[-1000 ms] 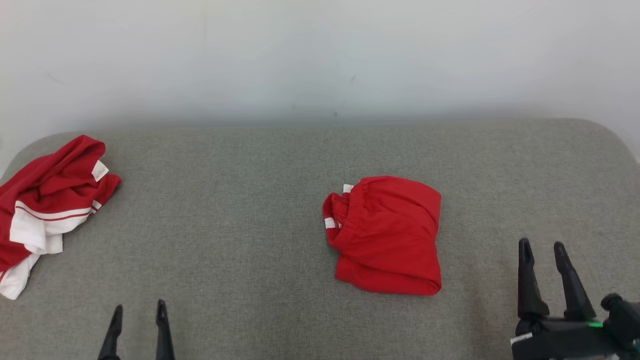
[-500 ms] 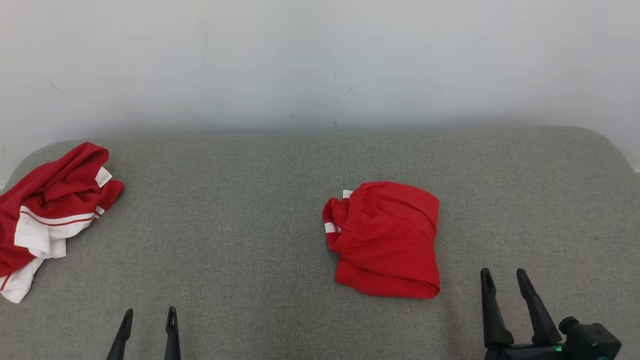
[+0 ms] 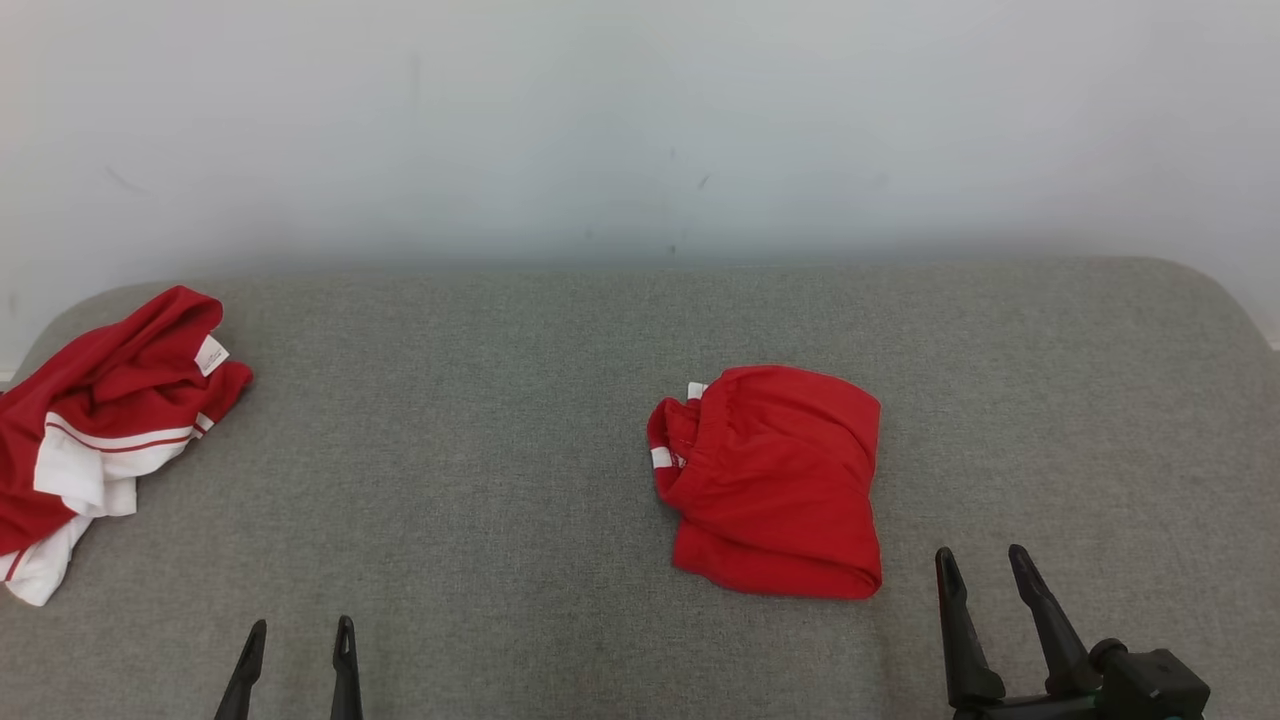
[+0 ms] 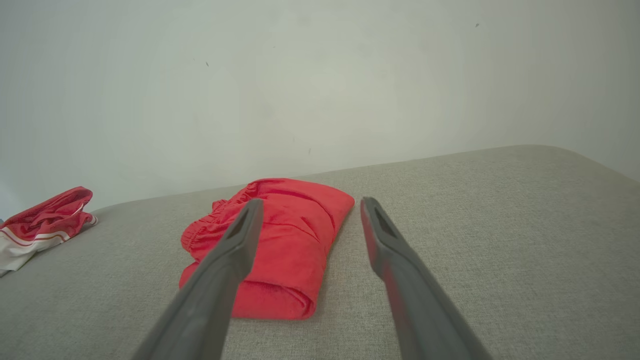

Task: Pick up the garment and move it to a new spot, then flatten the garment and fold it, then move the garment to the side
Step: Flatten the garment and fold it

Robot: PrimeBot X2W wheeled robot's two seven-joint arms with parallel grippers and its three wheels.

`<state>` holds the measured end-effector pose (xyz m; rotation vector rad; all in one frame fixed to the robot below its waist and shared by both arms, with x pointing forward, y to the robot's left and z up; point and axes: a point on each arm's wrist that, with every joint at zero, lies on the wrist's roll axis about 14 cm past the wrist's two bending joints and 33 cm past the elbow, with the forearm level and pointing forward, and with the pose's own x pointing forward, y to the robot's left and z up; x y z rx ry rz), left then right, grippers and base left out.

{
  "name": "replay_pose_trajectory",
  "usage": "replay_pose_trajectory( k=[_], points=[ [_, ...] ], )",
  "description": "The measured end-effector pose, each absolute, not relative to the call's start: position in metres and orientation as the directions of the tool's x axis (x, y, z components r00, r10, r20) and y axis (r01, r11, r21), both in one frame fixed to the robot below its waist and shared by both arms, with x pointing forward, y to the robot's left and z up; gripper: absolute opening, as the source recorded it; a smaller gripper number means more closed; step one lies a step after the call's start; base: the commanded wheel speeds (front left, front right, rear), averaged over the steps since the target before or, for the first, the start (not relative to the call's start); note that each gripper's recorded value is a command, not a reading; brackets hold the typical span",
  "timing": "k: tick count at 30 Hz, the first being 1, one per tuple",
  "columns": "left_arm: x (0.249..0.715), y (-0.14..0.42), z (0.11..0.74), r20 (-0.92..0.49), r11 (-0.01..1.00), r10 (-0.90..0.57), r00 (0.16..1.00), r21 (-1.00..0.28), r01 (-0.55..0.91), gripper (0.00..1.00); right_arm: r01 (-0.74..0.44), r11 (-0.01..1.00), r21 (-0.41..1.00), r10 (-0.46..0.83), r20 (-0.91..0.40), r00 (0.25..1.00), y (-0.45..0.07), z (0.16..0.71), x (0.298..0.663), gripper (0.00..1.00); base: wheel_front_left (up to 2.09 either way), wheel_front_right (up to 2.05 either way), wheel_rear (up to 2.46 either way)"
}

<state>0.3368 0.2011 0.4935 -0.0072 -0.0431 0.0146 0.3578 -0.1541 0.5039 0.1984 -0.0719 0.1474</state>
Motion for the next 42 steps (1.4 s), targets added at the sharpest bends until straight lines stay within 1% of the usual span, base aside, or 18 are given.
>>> replay_pose_trajectory(
  k=[42],
  points=[
    [0.3341, 0.2059, 0.4880, 0.026, 0.999, 0.031, 0.999, -0.015, -0.031, 1.00, -0.164, 0.968, 0.190, 0.154, 0.069, 0.986, -0.1473, 0.4984, 0.3588, 1.00, 0.00, 0.00, 0.00]
  ],
)
